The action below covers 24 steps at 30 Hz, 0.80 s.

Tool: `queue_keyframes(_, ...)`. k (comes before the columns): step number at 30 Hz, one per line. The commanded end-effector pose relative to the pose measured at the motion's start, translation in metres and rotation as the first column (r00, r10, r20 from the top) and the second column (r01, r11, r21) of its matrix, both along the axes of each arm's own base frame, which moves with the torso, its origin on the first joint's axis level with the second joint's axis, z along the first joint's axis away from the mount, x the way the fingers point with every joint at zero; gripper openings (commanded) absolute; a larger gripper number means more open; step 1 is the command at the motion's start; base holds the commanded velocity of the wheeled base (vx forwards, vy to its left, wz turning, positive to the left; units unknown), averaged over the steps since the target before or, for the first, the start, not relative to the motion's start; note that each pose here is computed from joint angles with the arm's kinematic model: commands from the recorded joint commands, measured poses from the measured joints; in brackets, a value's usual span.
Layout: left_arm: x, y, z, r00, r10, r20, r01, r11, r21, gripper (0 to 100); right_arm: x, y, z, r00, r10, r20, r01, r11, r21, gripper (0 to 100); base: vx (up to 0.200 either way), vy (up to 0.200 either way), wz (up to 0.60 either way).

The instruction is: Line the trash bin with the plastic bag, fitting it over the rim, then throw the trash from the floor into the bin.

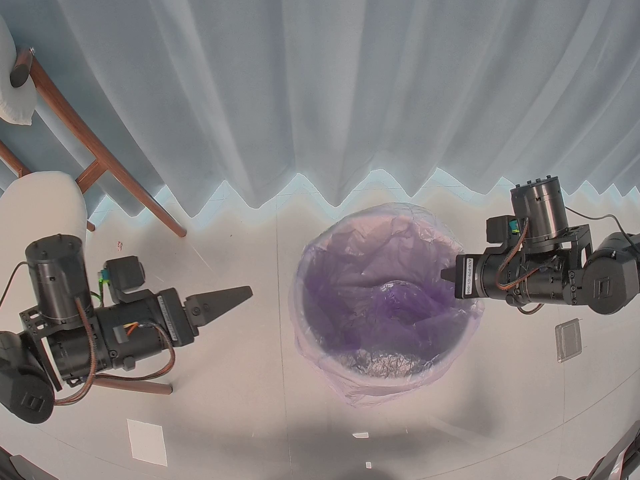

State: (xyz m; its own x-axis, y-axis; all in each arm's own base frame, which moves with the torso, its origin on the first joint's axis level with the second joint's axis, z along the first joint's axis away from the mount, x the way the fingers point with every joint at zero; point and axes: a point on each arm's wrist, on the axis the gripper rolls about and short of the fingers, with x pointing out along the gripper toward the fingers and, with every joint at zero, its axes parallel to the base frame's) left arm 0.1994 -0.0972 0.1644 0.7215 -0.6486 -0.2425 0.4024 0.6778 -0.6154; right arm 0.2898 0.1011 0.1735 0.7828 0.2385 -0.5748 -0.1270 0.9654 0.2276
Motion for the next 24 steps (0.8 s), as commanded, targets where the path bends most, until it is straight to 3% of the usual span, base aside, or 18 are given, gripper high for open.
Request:
queue_keyframes(1,0.022,-0.027,-0.019,0.997,-0.029,-0.071,0.035,0.995,0.090,100,-0.001,0.011,-0.007,0.999,0.053,0.012,-0.052,0.995,-0.083,0,0.000,0.000,0.00)
queue_keyframes(6,0.031,-0.047,-0.020,0.995,-0.031,-0.093,0.043,0.992,0.123,100,-0.002,0.015,-0.008,0.995,0.085,0.053,-0.076,0.985,-0.155,0,0.000,0.000,0.00)
queue_keyframes(8,0.032,-0.056,-0.028,0.989,-0.018,-0.147,0.044,0.984,0.175,100,-0.004,0.020,-0.010,0.993,0.095,0.073,-0.080,0.978,-0.192,0,0.000,0.000,0.00)
queue_keyframes(19,0.047,-0.089,-0.038,0.983,0.015,-0.186,0.035,0.963,0.265,100,-0.014,0.031,-0.015,0.990,0.124,0.065,-0.109,0.972,-0.208,0,0.000,0.000,0.00)
queue_keyframes(24,0.052,-0.094,-0.049,0.979,0.035,-0.200,0.037,0.938,0.343,100,-0.016,0.032,-0.014,0.990,0.121,0.070,-0.103,0.970,-0.219,0,0.000,0.000,0.00)
